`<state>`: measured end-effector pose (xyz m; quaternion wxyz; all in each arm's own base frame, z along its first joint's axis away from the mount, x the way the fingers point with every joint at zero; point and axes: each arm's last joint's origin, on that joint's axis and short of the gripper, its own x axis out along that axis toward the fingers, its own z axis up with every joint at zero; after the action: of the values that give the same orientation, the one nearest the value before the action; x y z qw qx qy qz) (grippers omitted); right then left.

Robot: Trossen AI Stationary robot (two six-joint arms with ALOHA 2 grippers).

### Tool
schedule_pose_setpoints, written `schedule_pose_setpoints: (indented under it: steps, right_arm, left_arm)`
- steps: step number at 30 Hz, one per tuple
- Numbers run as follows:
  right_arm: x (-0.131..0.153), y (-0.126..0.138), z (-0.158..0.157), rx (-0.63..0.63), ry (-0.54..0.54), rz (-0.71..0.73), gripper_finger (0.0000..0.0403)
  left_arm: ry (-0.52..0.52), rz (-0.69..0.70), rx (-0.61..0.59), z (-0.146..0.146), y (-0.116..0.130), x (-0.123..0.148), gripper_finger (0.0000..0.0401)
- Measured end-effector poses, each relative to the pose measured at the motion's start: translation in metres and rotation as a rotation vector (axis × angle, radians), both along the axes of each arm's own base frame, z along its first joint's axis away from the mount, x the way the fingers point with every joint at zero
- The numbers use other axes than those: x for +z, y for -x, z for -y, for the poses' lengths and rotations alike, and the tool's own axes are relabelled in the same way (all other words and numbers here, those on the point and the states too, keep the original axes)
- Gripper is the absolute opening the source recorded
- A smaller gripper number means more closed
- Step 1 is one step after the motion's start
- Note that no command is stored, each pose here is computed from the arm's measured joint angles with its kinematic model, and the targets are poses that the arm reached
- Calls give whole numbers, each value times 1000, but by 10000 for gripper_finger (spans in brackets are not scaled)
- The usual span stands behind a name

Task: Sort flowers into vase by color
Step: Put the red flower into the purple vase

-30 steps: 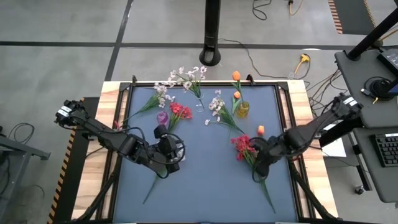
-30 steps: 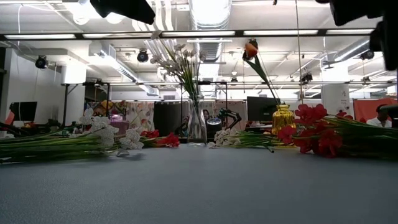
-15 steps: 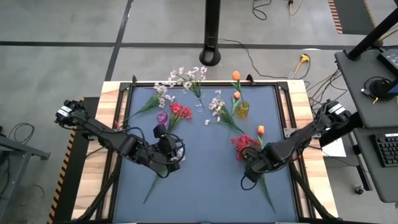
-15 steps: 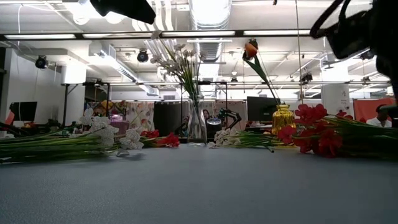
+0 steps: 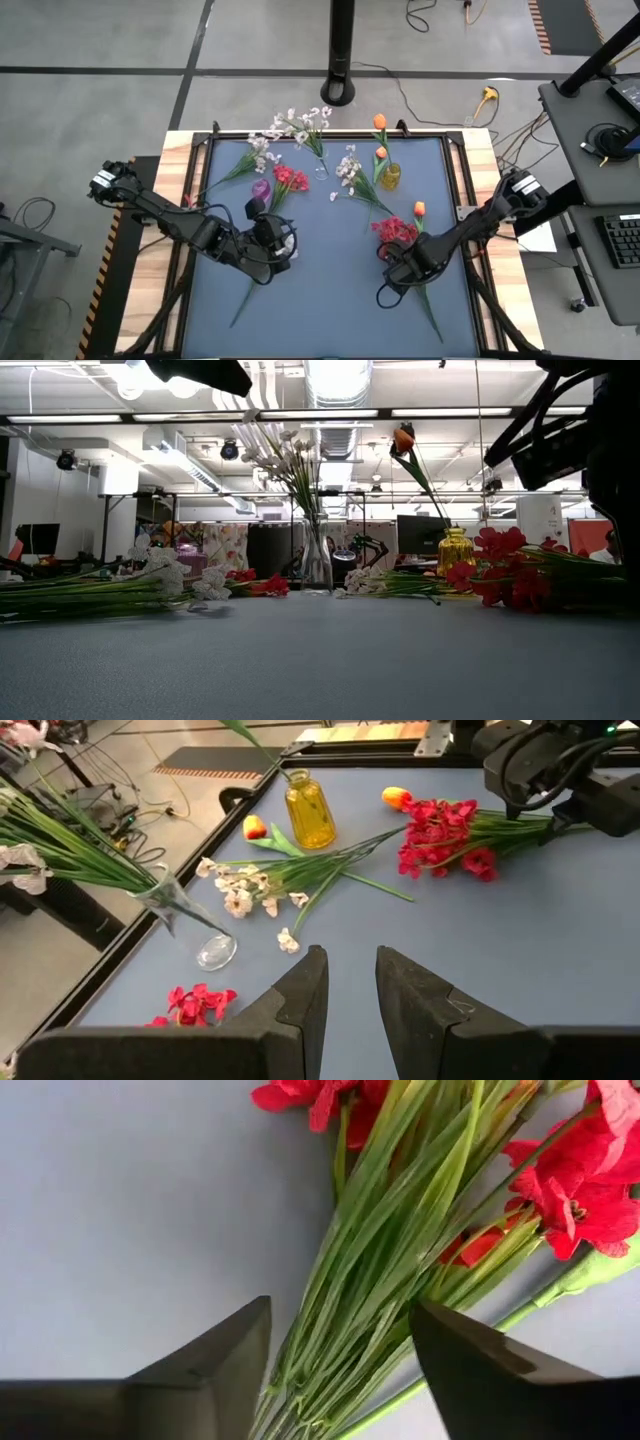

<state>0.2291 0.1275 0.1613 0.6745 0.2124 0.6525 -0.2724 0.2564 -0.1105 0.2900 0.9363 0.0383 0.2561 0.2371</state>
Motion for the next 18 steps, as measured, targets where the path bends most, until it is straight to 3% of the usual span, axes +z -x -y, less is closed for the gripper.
schedule_pose_setpoints:
  steps: [12,15,18]
  right_arm:
    - [-2,0,0,1,20,3,42]
    - [3,0,0,1,19,6,17]
    - [11,0,1,1,23,4,16]
  left_arm:
    - [1,1,0,0,0,0,72]
    - [1,1,0,0,0,0,72]
    - [1,1,-1,0,0,0,72]
